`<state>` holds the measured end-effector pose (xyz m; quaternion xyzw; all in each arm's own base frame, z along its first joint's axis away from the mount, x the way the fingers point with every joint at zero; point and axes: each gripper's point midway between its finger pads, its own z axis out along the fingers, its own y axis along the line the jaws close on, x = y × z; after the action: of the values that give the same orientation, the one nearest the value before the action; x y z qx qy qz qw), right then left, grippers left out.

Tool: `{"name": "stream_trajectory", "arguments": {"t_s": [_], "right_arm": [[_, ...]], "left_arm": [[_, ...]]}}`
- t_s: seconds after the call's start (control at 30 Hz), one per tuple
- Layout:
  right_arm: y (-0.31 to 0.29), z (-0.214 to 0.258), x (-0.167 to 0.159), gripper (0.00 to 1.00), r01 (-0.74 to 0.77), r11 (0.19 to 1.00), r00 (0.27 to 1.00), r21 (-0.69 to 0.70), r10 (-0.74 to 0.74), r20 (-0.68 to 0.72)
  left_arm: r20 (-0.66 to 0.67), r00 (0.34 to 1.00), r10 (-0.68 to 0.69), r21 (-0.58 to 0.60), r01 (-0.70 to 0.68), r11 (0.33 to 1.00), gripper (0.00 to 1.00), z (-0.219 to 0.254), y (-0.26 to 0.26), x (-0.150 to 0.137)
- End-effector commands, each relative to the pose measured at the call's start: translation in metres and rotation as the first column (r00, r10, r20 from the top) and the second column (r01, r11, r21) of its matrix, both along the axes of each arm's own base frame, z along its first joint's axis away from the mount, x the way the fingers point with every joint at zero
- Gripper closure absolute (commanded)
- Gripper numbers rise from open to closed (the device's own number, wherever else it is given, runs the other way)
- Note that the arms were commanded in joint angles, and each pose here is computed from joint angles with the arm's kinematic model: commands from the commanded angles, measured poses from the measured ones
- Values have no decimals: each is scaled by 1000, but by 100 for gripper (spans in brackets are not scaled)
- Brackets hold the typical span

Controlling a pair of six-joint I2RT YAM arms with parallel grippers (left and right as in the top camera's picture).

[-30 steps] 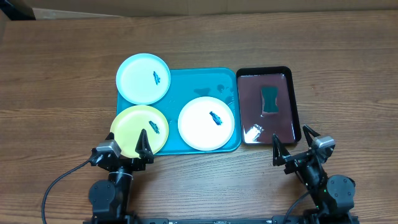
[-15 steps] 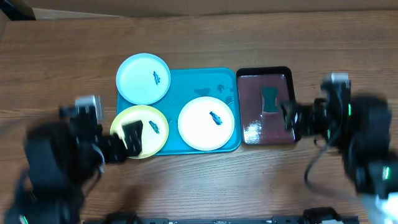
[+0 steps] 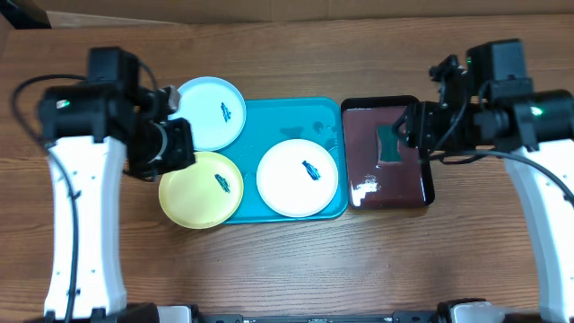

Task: Clean dirty plates on tray and stack at the side

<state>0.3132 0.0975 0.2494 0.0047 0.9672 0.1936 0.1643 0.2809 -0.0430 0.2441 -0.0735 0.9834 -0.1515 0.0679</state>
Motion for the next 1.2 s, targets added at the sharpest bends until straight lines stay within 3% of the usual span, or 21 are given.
{"name": "stream_trajectory", "arguments": {"t_s": [0.0, 0.1, 0.5, 0.63, 0.87, 1.17], "right_arm": [[-1, -16, 7, 40, 28, 995, 999, -94, -32, -41], [-1, -41, 14, 39, 40, 981, 994, -189, -57, -88], [-6, -141, 52, 36, -23, 917, 968, -398, -80, -238], [-13, -167, 63, 34, -25, 894, 963, -447, -98, -252], [-17, -178, 66, 33, -21, 893, 958, -450, -111, -264], [-30, -178, 68, 32, 8, 893, 953, -450, -143, -266]], "left_arm": [[-52, 995, -80, -8, 80, 997, 82, -33, -19, 0], [-66, 992, -111, -11, 110, 994, 61, -62, -36, 4], [-67, 977, -203, -14, 202, 979, 64, -128, -80, 25], [-83, 987, -140, 37, 143, 989, 68, -143, -76, 36], [-168, 978, -121, 65, 133, 989, 75, -171, -78, 33], [-251, 958, -138, 122, 173, 977, 70, -215, -86, 31]]}}
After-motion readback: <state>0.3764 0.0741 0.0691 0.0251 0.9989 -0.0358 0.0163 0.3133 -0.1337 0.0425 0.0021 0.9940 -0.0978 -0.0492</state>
